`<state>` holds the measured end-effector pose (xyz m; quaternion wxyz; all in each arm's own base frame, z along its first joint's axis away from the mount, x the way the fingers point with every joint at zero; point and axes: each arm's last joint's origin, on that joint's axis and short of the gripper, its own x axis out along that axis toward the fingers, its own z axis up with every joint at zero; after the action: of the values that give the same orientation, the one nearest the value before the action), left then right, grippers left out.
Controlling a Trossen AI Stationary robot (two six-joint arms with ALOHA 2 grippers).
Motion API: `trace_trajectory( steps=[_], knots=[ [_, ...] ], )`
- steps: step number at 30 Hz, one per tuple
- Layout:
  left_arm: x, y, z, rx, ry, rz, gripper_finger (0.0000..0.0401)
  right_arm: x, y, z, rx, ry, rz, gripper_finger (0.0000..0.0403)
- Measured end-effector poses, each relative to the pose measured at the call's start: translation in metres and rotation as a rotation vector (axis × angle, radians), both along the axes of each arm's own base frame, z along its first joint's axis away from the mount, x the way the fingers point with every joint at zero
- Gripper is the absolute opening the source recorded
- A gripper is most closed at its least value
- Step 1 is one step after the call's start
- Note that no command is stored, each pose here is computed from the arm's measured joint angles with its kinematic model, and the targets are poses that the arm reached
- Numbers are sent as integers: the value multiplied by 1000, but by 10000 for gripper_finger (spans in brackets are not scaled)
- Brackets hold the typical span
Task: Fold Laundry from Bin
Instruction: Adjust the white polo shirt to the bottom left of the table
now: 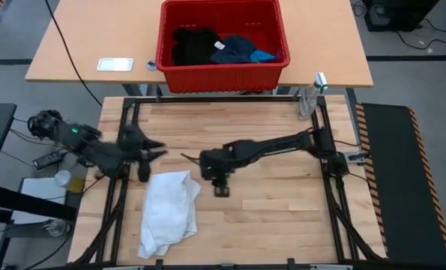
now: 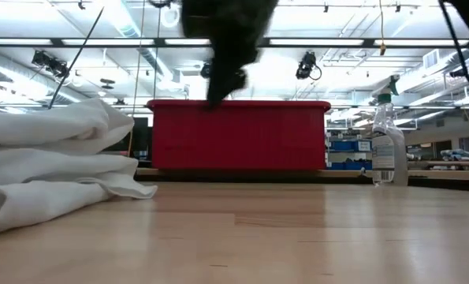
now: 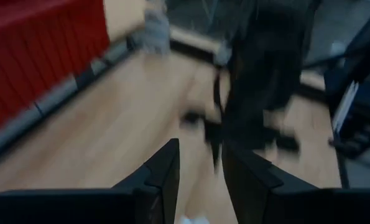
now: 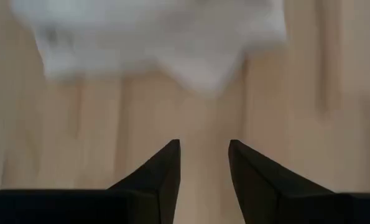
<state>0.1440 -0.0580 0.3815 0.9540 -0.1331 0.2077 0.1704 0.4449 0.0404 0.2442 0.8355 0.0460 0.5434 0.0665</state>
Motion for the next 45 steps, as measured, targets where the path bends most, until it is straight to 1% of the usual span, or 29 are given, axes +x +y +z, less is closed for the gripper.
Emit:
trace_trajectory(
  steps=[2, 4, 6, 8, 11, 14, 17, 20, 24, 29, 32, 35, 39, 41, 44, 45],
  knots=[
    [19, -7, -17, -39, 79, -6, 121, -19, -4, 14, -1, 79, -34, 144],
    [41, -14, -36, -59, 168, -18, 121, -39, -6, 28, -14, 114, -84, 144],
    [58, -19, -51, -67, 225, -29, 121, -60, -3, 42, -42, 94, -124, 144],
    [75, -26, -62, -76, 262, -56, 121, -82, 2, 50, -72, 56, -147, 144],
    [107, -34, -82, -103, 306, -156, 121, -111, 5, 49, -101, -7, -219, 144],
    [135, -35, -104, -139, 355, -239, 121, -138, 4, 46, -80, -67, -321, 144],
    [156, -32, -131, -186, 436, -263, 121, -160, 4, 41, -30, -103, -401, 144],
    [168, -28, -156, -192, 540, -291, 121, -175, 6, 39, 18, -146, -442, 144],
    [175, -29, -184, -207, 667, -366, 121, -188, 7, 39, 19, -180, -468, 144],
    [175, -40, -200, -199, 735, -399, 121, -190, 6, 40, 11, -197, -471, 144],
    [170, -46, -208, -185, 809, -405, 121, -189, 6, 41, 12, -204, -468, 144],
    [162, -51, -210, -164, 877, -417, 121, -190, 6, 41, 11, -203, -467, 144],
    [156, -60, -211, -148, 906, -439, 121, -189, 6, 41, 14, -209, -467, 144],
    [152, -63, -216, -142, 902, -455, 121, -189, 6, 41, 15, -212, -467, 144],
    [138, -62, -232, -172, 960, -416, 121, -188, 6, 41, 18, -218, -468, 144],
    [134, -62, -232, -194, 962, -406, 121, -188, 6, 41, 19, -218, -469, 144]
  ],
)
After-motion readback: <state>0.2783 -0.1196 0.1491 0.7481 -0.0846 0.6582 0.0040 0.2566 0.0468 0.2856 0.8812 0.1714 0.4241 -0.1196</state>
